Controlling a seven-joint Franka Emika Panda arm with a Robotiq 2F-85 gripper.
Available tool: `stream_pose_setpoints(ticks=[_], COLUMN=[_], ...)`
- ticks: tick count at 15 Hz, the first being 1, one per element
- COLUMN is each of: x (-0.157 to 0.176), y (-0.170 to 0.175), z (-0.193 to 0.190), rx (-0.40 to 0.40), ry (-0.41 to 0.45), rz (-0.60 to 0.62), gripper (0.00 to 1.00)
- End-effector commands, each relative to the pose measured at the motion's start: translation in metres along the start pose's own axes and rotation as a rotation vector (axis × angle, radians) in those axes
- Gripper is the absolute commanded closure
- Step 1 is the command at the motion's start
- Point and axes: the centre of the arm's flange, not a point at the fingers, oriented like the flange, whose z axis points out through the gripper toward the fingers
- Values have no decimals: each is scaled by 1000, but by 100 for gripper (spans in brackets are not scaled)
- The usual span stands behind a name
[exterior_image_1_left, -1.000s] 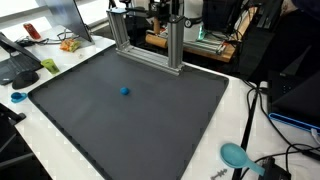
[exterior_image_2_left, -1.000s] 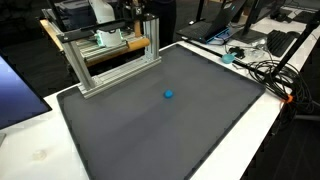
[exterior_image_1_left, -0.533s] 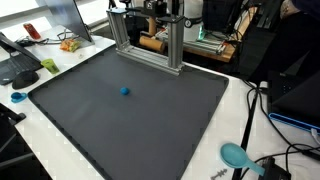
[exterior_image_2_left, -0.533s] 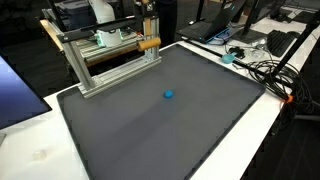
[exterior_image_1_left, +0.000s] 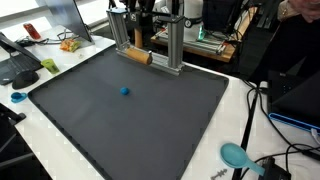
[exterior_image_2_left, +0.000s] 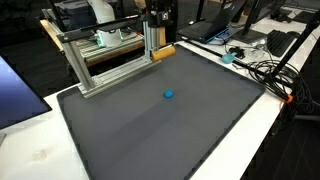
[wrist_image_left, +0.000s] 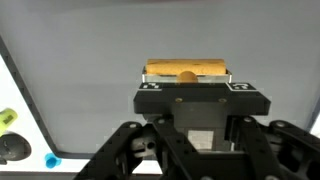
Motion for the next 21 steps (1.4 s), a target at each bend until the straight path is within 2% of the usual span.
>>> stream_pose_setpoints(ticks=[1,2,3,8,9,12,21], x=[57,61,32,51,51,67,87], y=[2,4,3,5,5,6,8], z=[15,17,19,29,28,43,104], rx=[-15,3,1,3,3,36,7], ry=[3,-21,-14,-23,-22,-19,-6], rz=[45,48,26,35,35,80,166], gripper=[77,77,52,52,77,77,77])
